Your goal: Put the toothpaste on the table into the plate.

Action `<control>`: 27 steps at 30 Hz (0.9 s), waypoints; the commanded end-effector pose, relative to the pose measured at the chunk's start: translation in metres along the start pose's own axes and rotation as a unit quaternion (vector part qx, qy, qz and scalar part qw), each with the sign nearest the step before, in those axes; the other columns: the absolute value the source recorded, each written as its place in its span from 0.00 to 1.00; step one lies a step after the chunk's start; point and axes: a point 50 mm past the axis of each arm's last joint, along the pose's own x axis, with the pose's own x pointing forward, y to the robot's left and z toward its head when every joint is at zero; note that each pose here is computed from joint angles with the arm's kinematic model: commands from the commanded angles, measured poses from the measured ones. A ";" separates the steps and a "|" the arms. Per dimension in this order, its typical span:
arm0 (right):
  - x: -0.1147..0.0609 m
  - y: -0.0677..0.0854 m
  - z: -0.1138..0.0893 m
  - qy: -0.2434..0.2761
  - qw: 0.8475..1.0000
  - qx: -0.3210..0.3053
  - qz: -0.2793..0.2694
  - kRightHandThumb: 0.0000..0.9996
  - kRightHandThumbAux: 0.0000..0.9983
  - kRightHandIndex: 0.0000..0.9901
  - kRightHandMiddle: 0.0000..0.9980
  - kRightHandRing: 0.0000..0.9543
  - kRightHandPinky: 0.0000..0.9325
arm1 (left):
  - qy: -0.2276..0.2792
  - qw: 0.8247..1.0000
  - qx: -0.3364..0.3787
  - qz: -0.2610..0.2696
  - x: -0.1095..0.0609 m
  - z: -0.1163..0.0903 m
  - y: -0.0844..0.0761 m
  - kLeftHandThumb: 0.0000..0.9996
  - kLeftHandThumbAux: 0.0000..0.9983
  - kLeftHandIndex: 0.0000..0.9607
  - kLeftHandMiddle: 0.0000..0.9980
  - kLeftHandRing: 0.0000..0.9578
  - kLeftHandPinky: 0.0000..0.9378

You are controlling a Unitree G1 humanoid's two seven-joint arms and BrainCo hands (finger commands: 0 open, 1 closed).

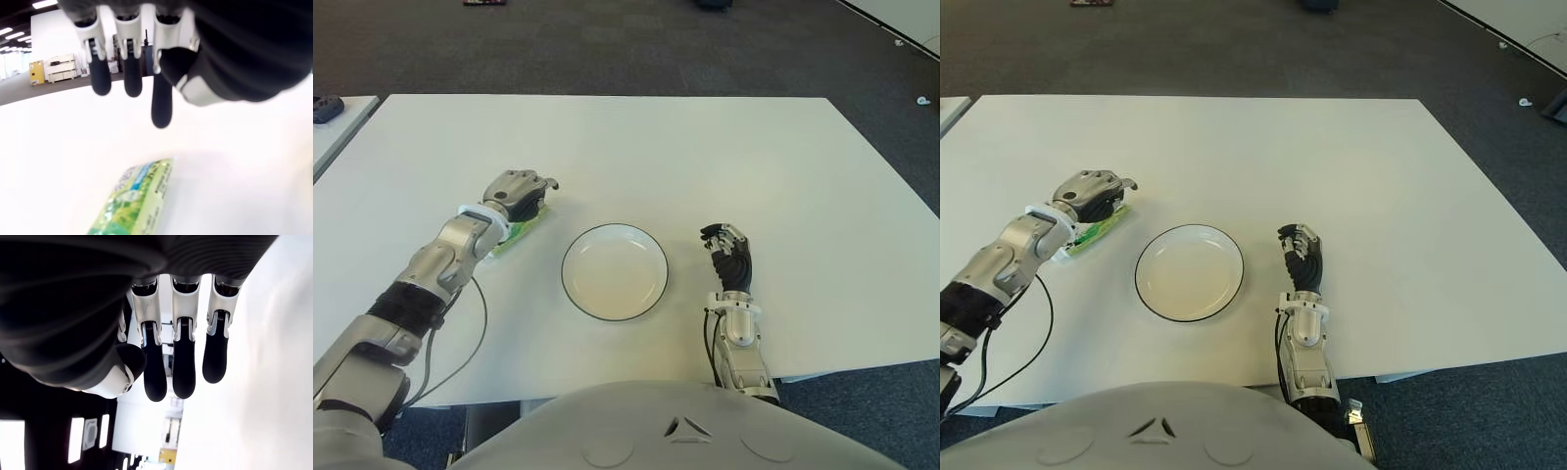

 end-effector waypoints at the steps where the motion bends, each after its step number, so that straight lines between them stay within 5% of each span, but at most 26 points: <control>1: 0.001 0.003 0.001 -0.005 1.000 0.004 0.003 0.70 0.73 0.43 0.47 0.48 0.50 | -0.003 1.000 0.010 0.008 -0.009 -0.001 0.008 0.85 0.67 0.41 0.55 0.88 0.90; 7: 0.002 0.004 0.001 -0.010 1.000 0.005 0.004 0.70 0.73 0.43 0.48 0.48 0.50 | -0.010 1.000 0.013 0.026 -0.013 0.003 0.024 0.85 0.67 0.41 0.55 0.88 0.90; 27: 0.002 0.007 0.002 -0.010 1.000 0.007 0.009 0.70 0.73 0.43 0.48 0.49 0.50 | -0.027 0.996 0.019 0.088 -0.019 0.013 0.042 0.85 0.67 0.42 0.55 0.89 0.92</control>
